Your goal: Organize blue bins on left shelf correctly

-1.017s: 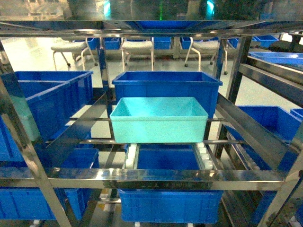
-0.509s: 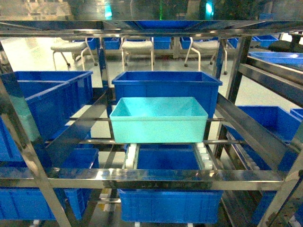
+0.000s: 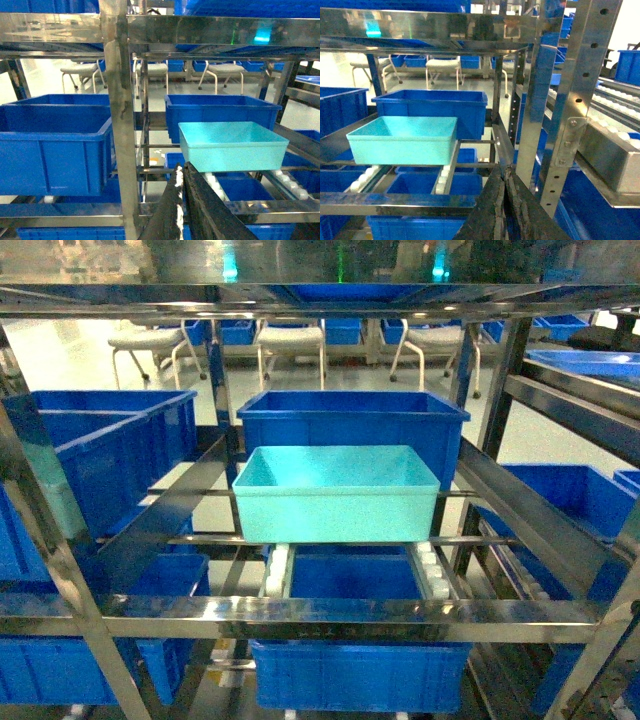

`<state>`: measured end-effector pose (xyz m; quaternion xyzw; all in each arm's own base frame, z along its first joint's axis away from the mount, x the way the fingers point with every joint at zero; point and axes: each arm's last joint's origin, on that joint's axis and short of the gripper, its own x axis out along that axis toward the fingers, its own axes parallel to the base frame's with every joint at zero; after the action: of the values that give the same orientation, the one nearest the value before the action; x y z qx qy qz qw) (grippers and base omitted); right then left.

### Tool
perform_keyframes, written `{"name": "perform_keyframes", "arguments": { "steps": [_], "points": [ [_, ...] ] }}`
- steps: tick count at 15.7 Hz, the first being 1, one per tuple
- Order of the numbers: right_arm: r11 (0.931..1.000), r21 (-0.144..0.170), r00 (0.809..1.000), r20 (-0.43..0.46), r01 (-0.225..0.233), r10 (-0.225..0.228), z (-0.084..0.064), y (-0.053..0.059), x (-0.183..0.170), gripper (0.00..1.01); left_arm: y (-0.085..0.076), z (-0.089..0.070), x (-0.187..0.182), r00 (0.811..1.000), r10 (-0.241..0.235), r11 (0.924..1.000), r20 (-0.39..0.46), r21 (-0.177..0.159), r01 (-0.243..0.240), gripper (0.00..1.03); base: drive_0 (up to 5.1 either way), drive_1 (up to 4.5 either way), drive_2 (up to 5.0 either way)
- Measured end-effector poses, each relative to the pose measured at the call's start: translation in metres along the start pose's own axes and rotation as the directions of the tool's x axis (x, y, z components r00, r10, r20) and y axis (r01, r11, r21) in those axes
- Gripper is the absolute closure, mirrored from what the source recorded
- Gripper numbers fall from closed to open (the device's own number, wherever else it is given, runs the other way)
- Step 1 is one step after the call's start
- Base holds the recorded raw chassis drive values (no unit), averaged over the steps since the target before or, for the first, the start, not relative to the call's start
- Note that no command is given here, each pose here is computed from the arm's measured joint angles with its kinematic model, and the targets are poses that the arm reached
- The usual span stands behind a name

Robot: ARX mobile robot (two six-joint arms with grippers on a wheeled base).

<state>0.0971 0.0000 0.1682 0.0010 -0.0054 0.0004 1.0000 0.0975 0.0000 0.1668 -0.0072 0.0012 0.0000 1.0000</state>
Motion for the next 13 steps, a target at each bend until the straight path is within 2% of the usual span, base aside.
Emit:
{"name": "perform_keyframes", "arguments": {
  "steps": [2, 3, 9, 10, 13],
  "points": [
    [1.0, 0.0, 1.0, -0.005, 0.001, -0.001, -0.0004, 0.0, 0.0, 0.99, 0.0, 0.0001, 0.0, 1.0, 0.0, 1.0, 0.001, 0.0, 0.0, 1.01, 0.0, 0.0, 0.0],
    [1.0, -0.002, 1.0, -0.005, 0.0, 0.0, -0.0005, 0.0, 0.0, 0.97, 0.0, 0.0001, 0.0, 1.0, 0.0, 1.0, 0.001, 0.0, 0.0, 0.93, 0.0, 0.0, 0.0],
    [1.0, -0.002, 1.0, -0.005, 0.001, -0.001, -0.0004, 0.0, 0.0, 0.13, 0.0, 0.0001, 0.0, 1.0, 0.0, 1.0, 0.002, 0.0, 0.0, 0.11, 0.0, 0.0, 0.0],
    [1.0, -0.002, 1.0, -0.005, 0.001, -0.001, -0.0004, 0.0, 0.0, 0.04, 0.0, 0.0001, 0.0, 1.0, 0.0, 1.0, 0.002, 0.0, 0.0, 0.05, 0.0, 0.0, 0.0],
    [1.0, -0.002, 1.0, -0.005, 0.0, 0.0, -0.0004, 0.0, 0.0, 0.03, 0.0, 0.0001, 0.0, 1.0, 0.0, 1.0, 0.002, 0.0, 0.0, 0.05, 0.0, 0.0, 0.0]
  ]
}}
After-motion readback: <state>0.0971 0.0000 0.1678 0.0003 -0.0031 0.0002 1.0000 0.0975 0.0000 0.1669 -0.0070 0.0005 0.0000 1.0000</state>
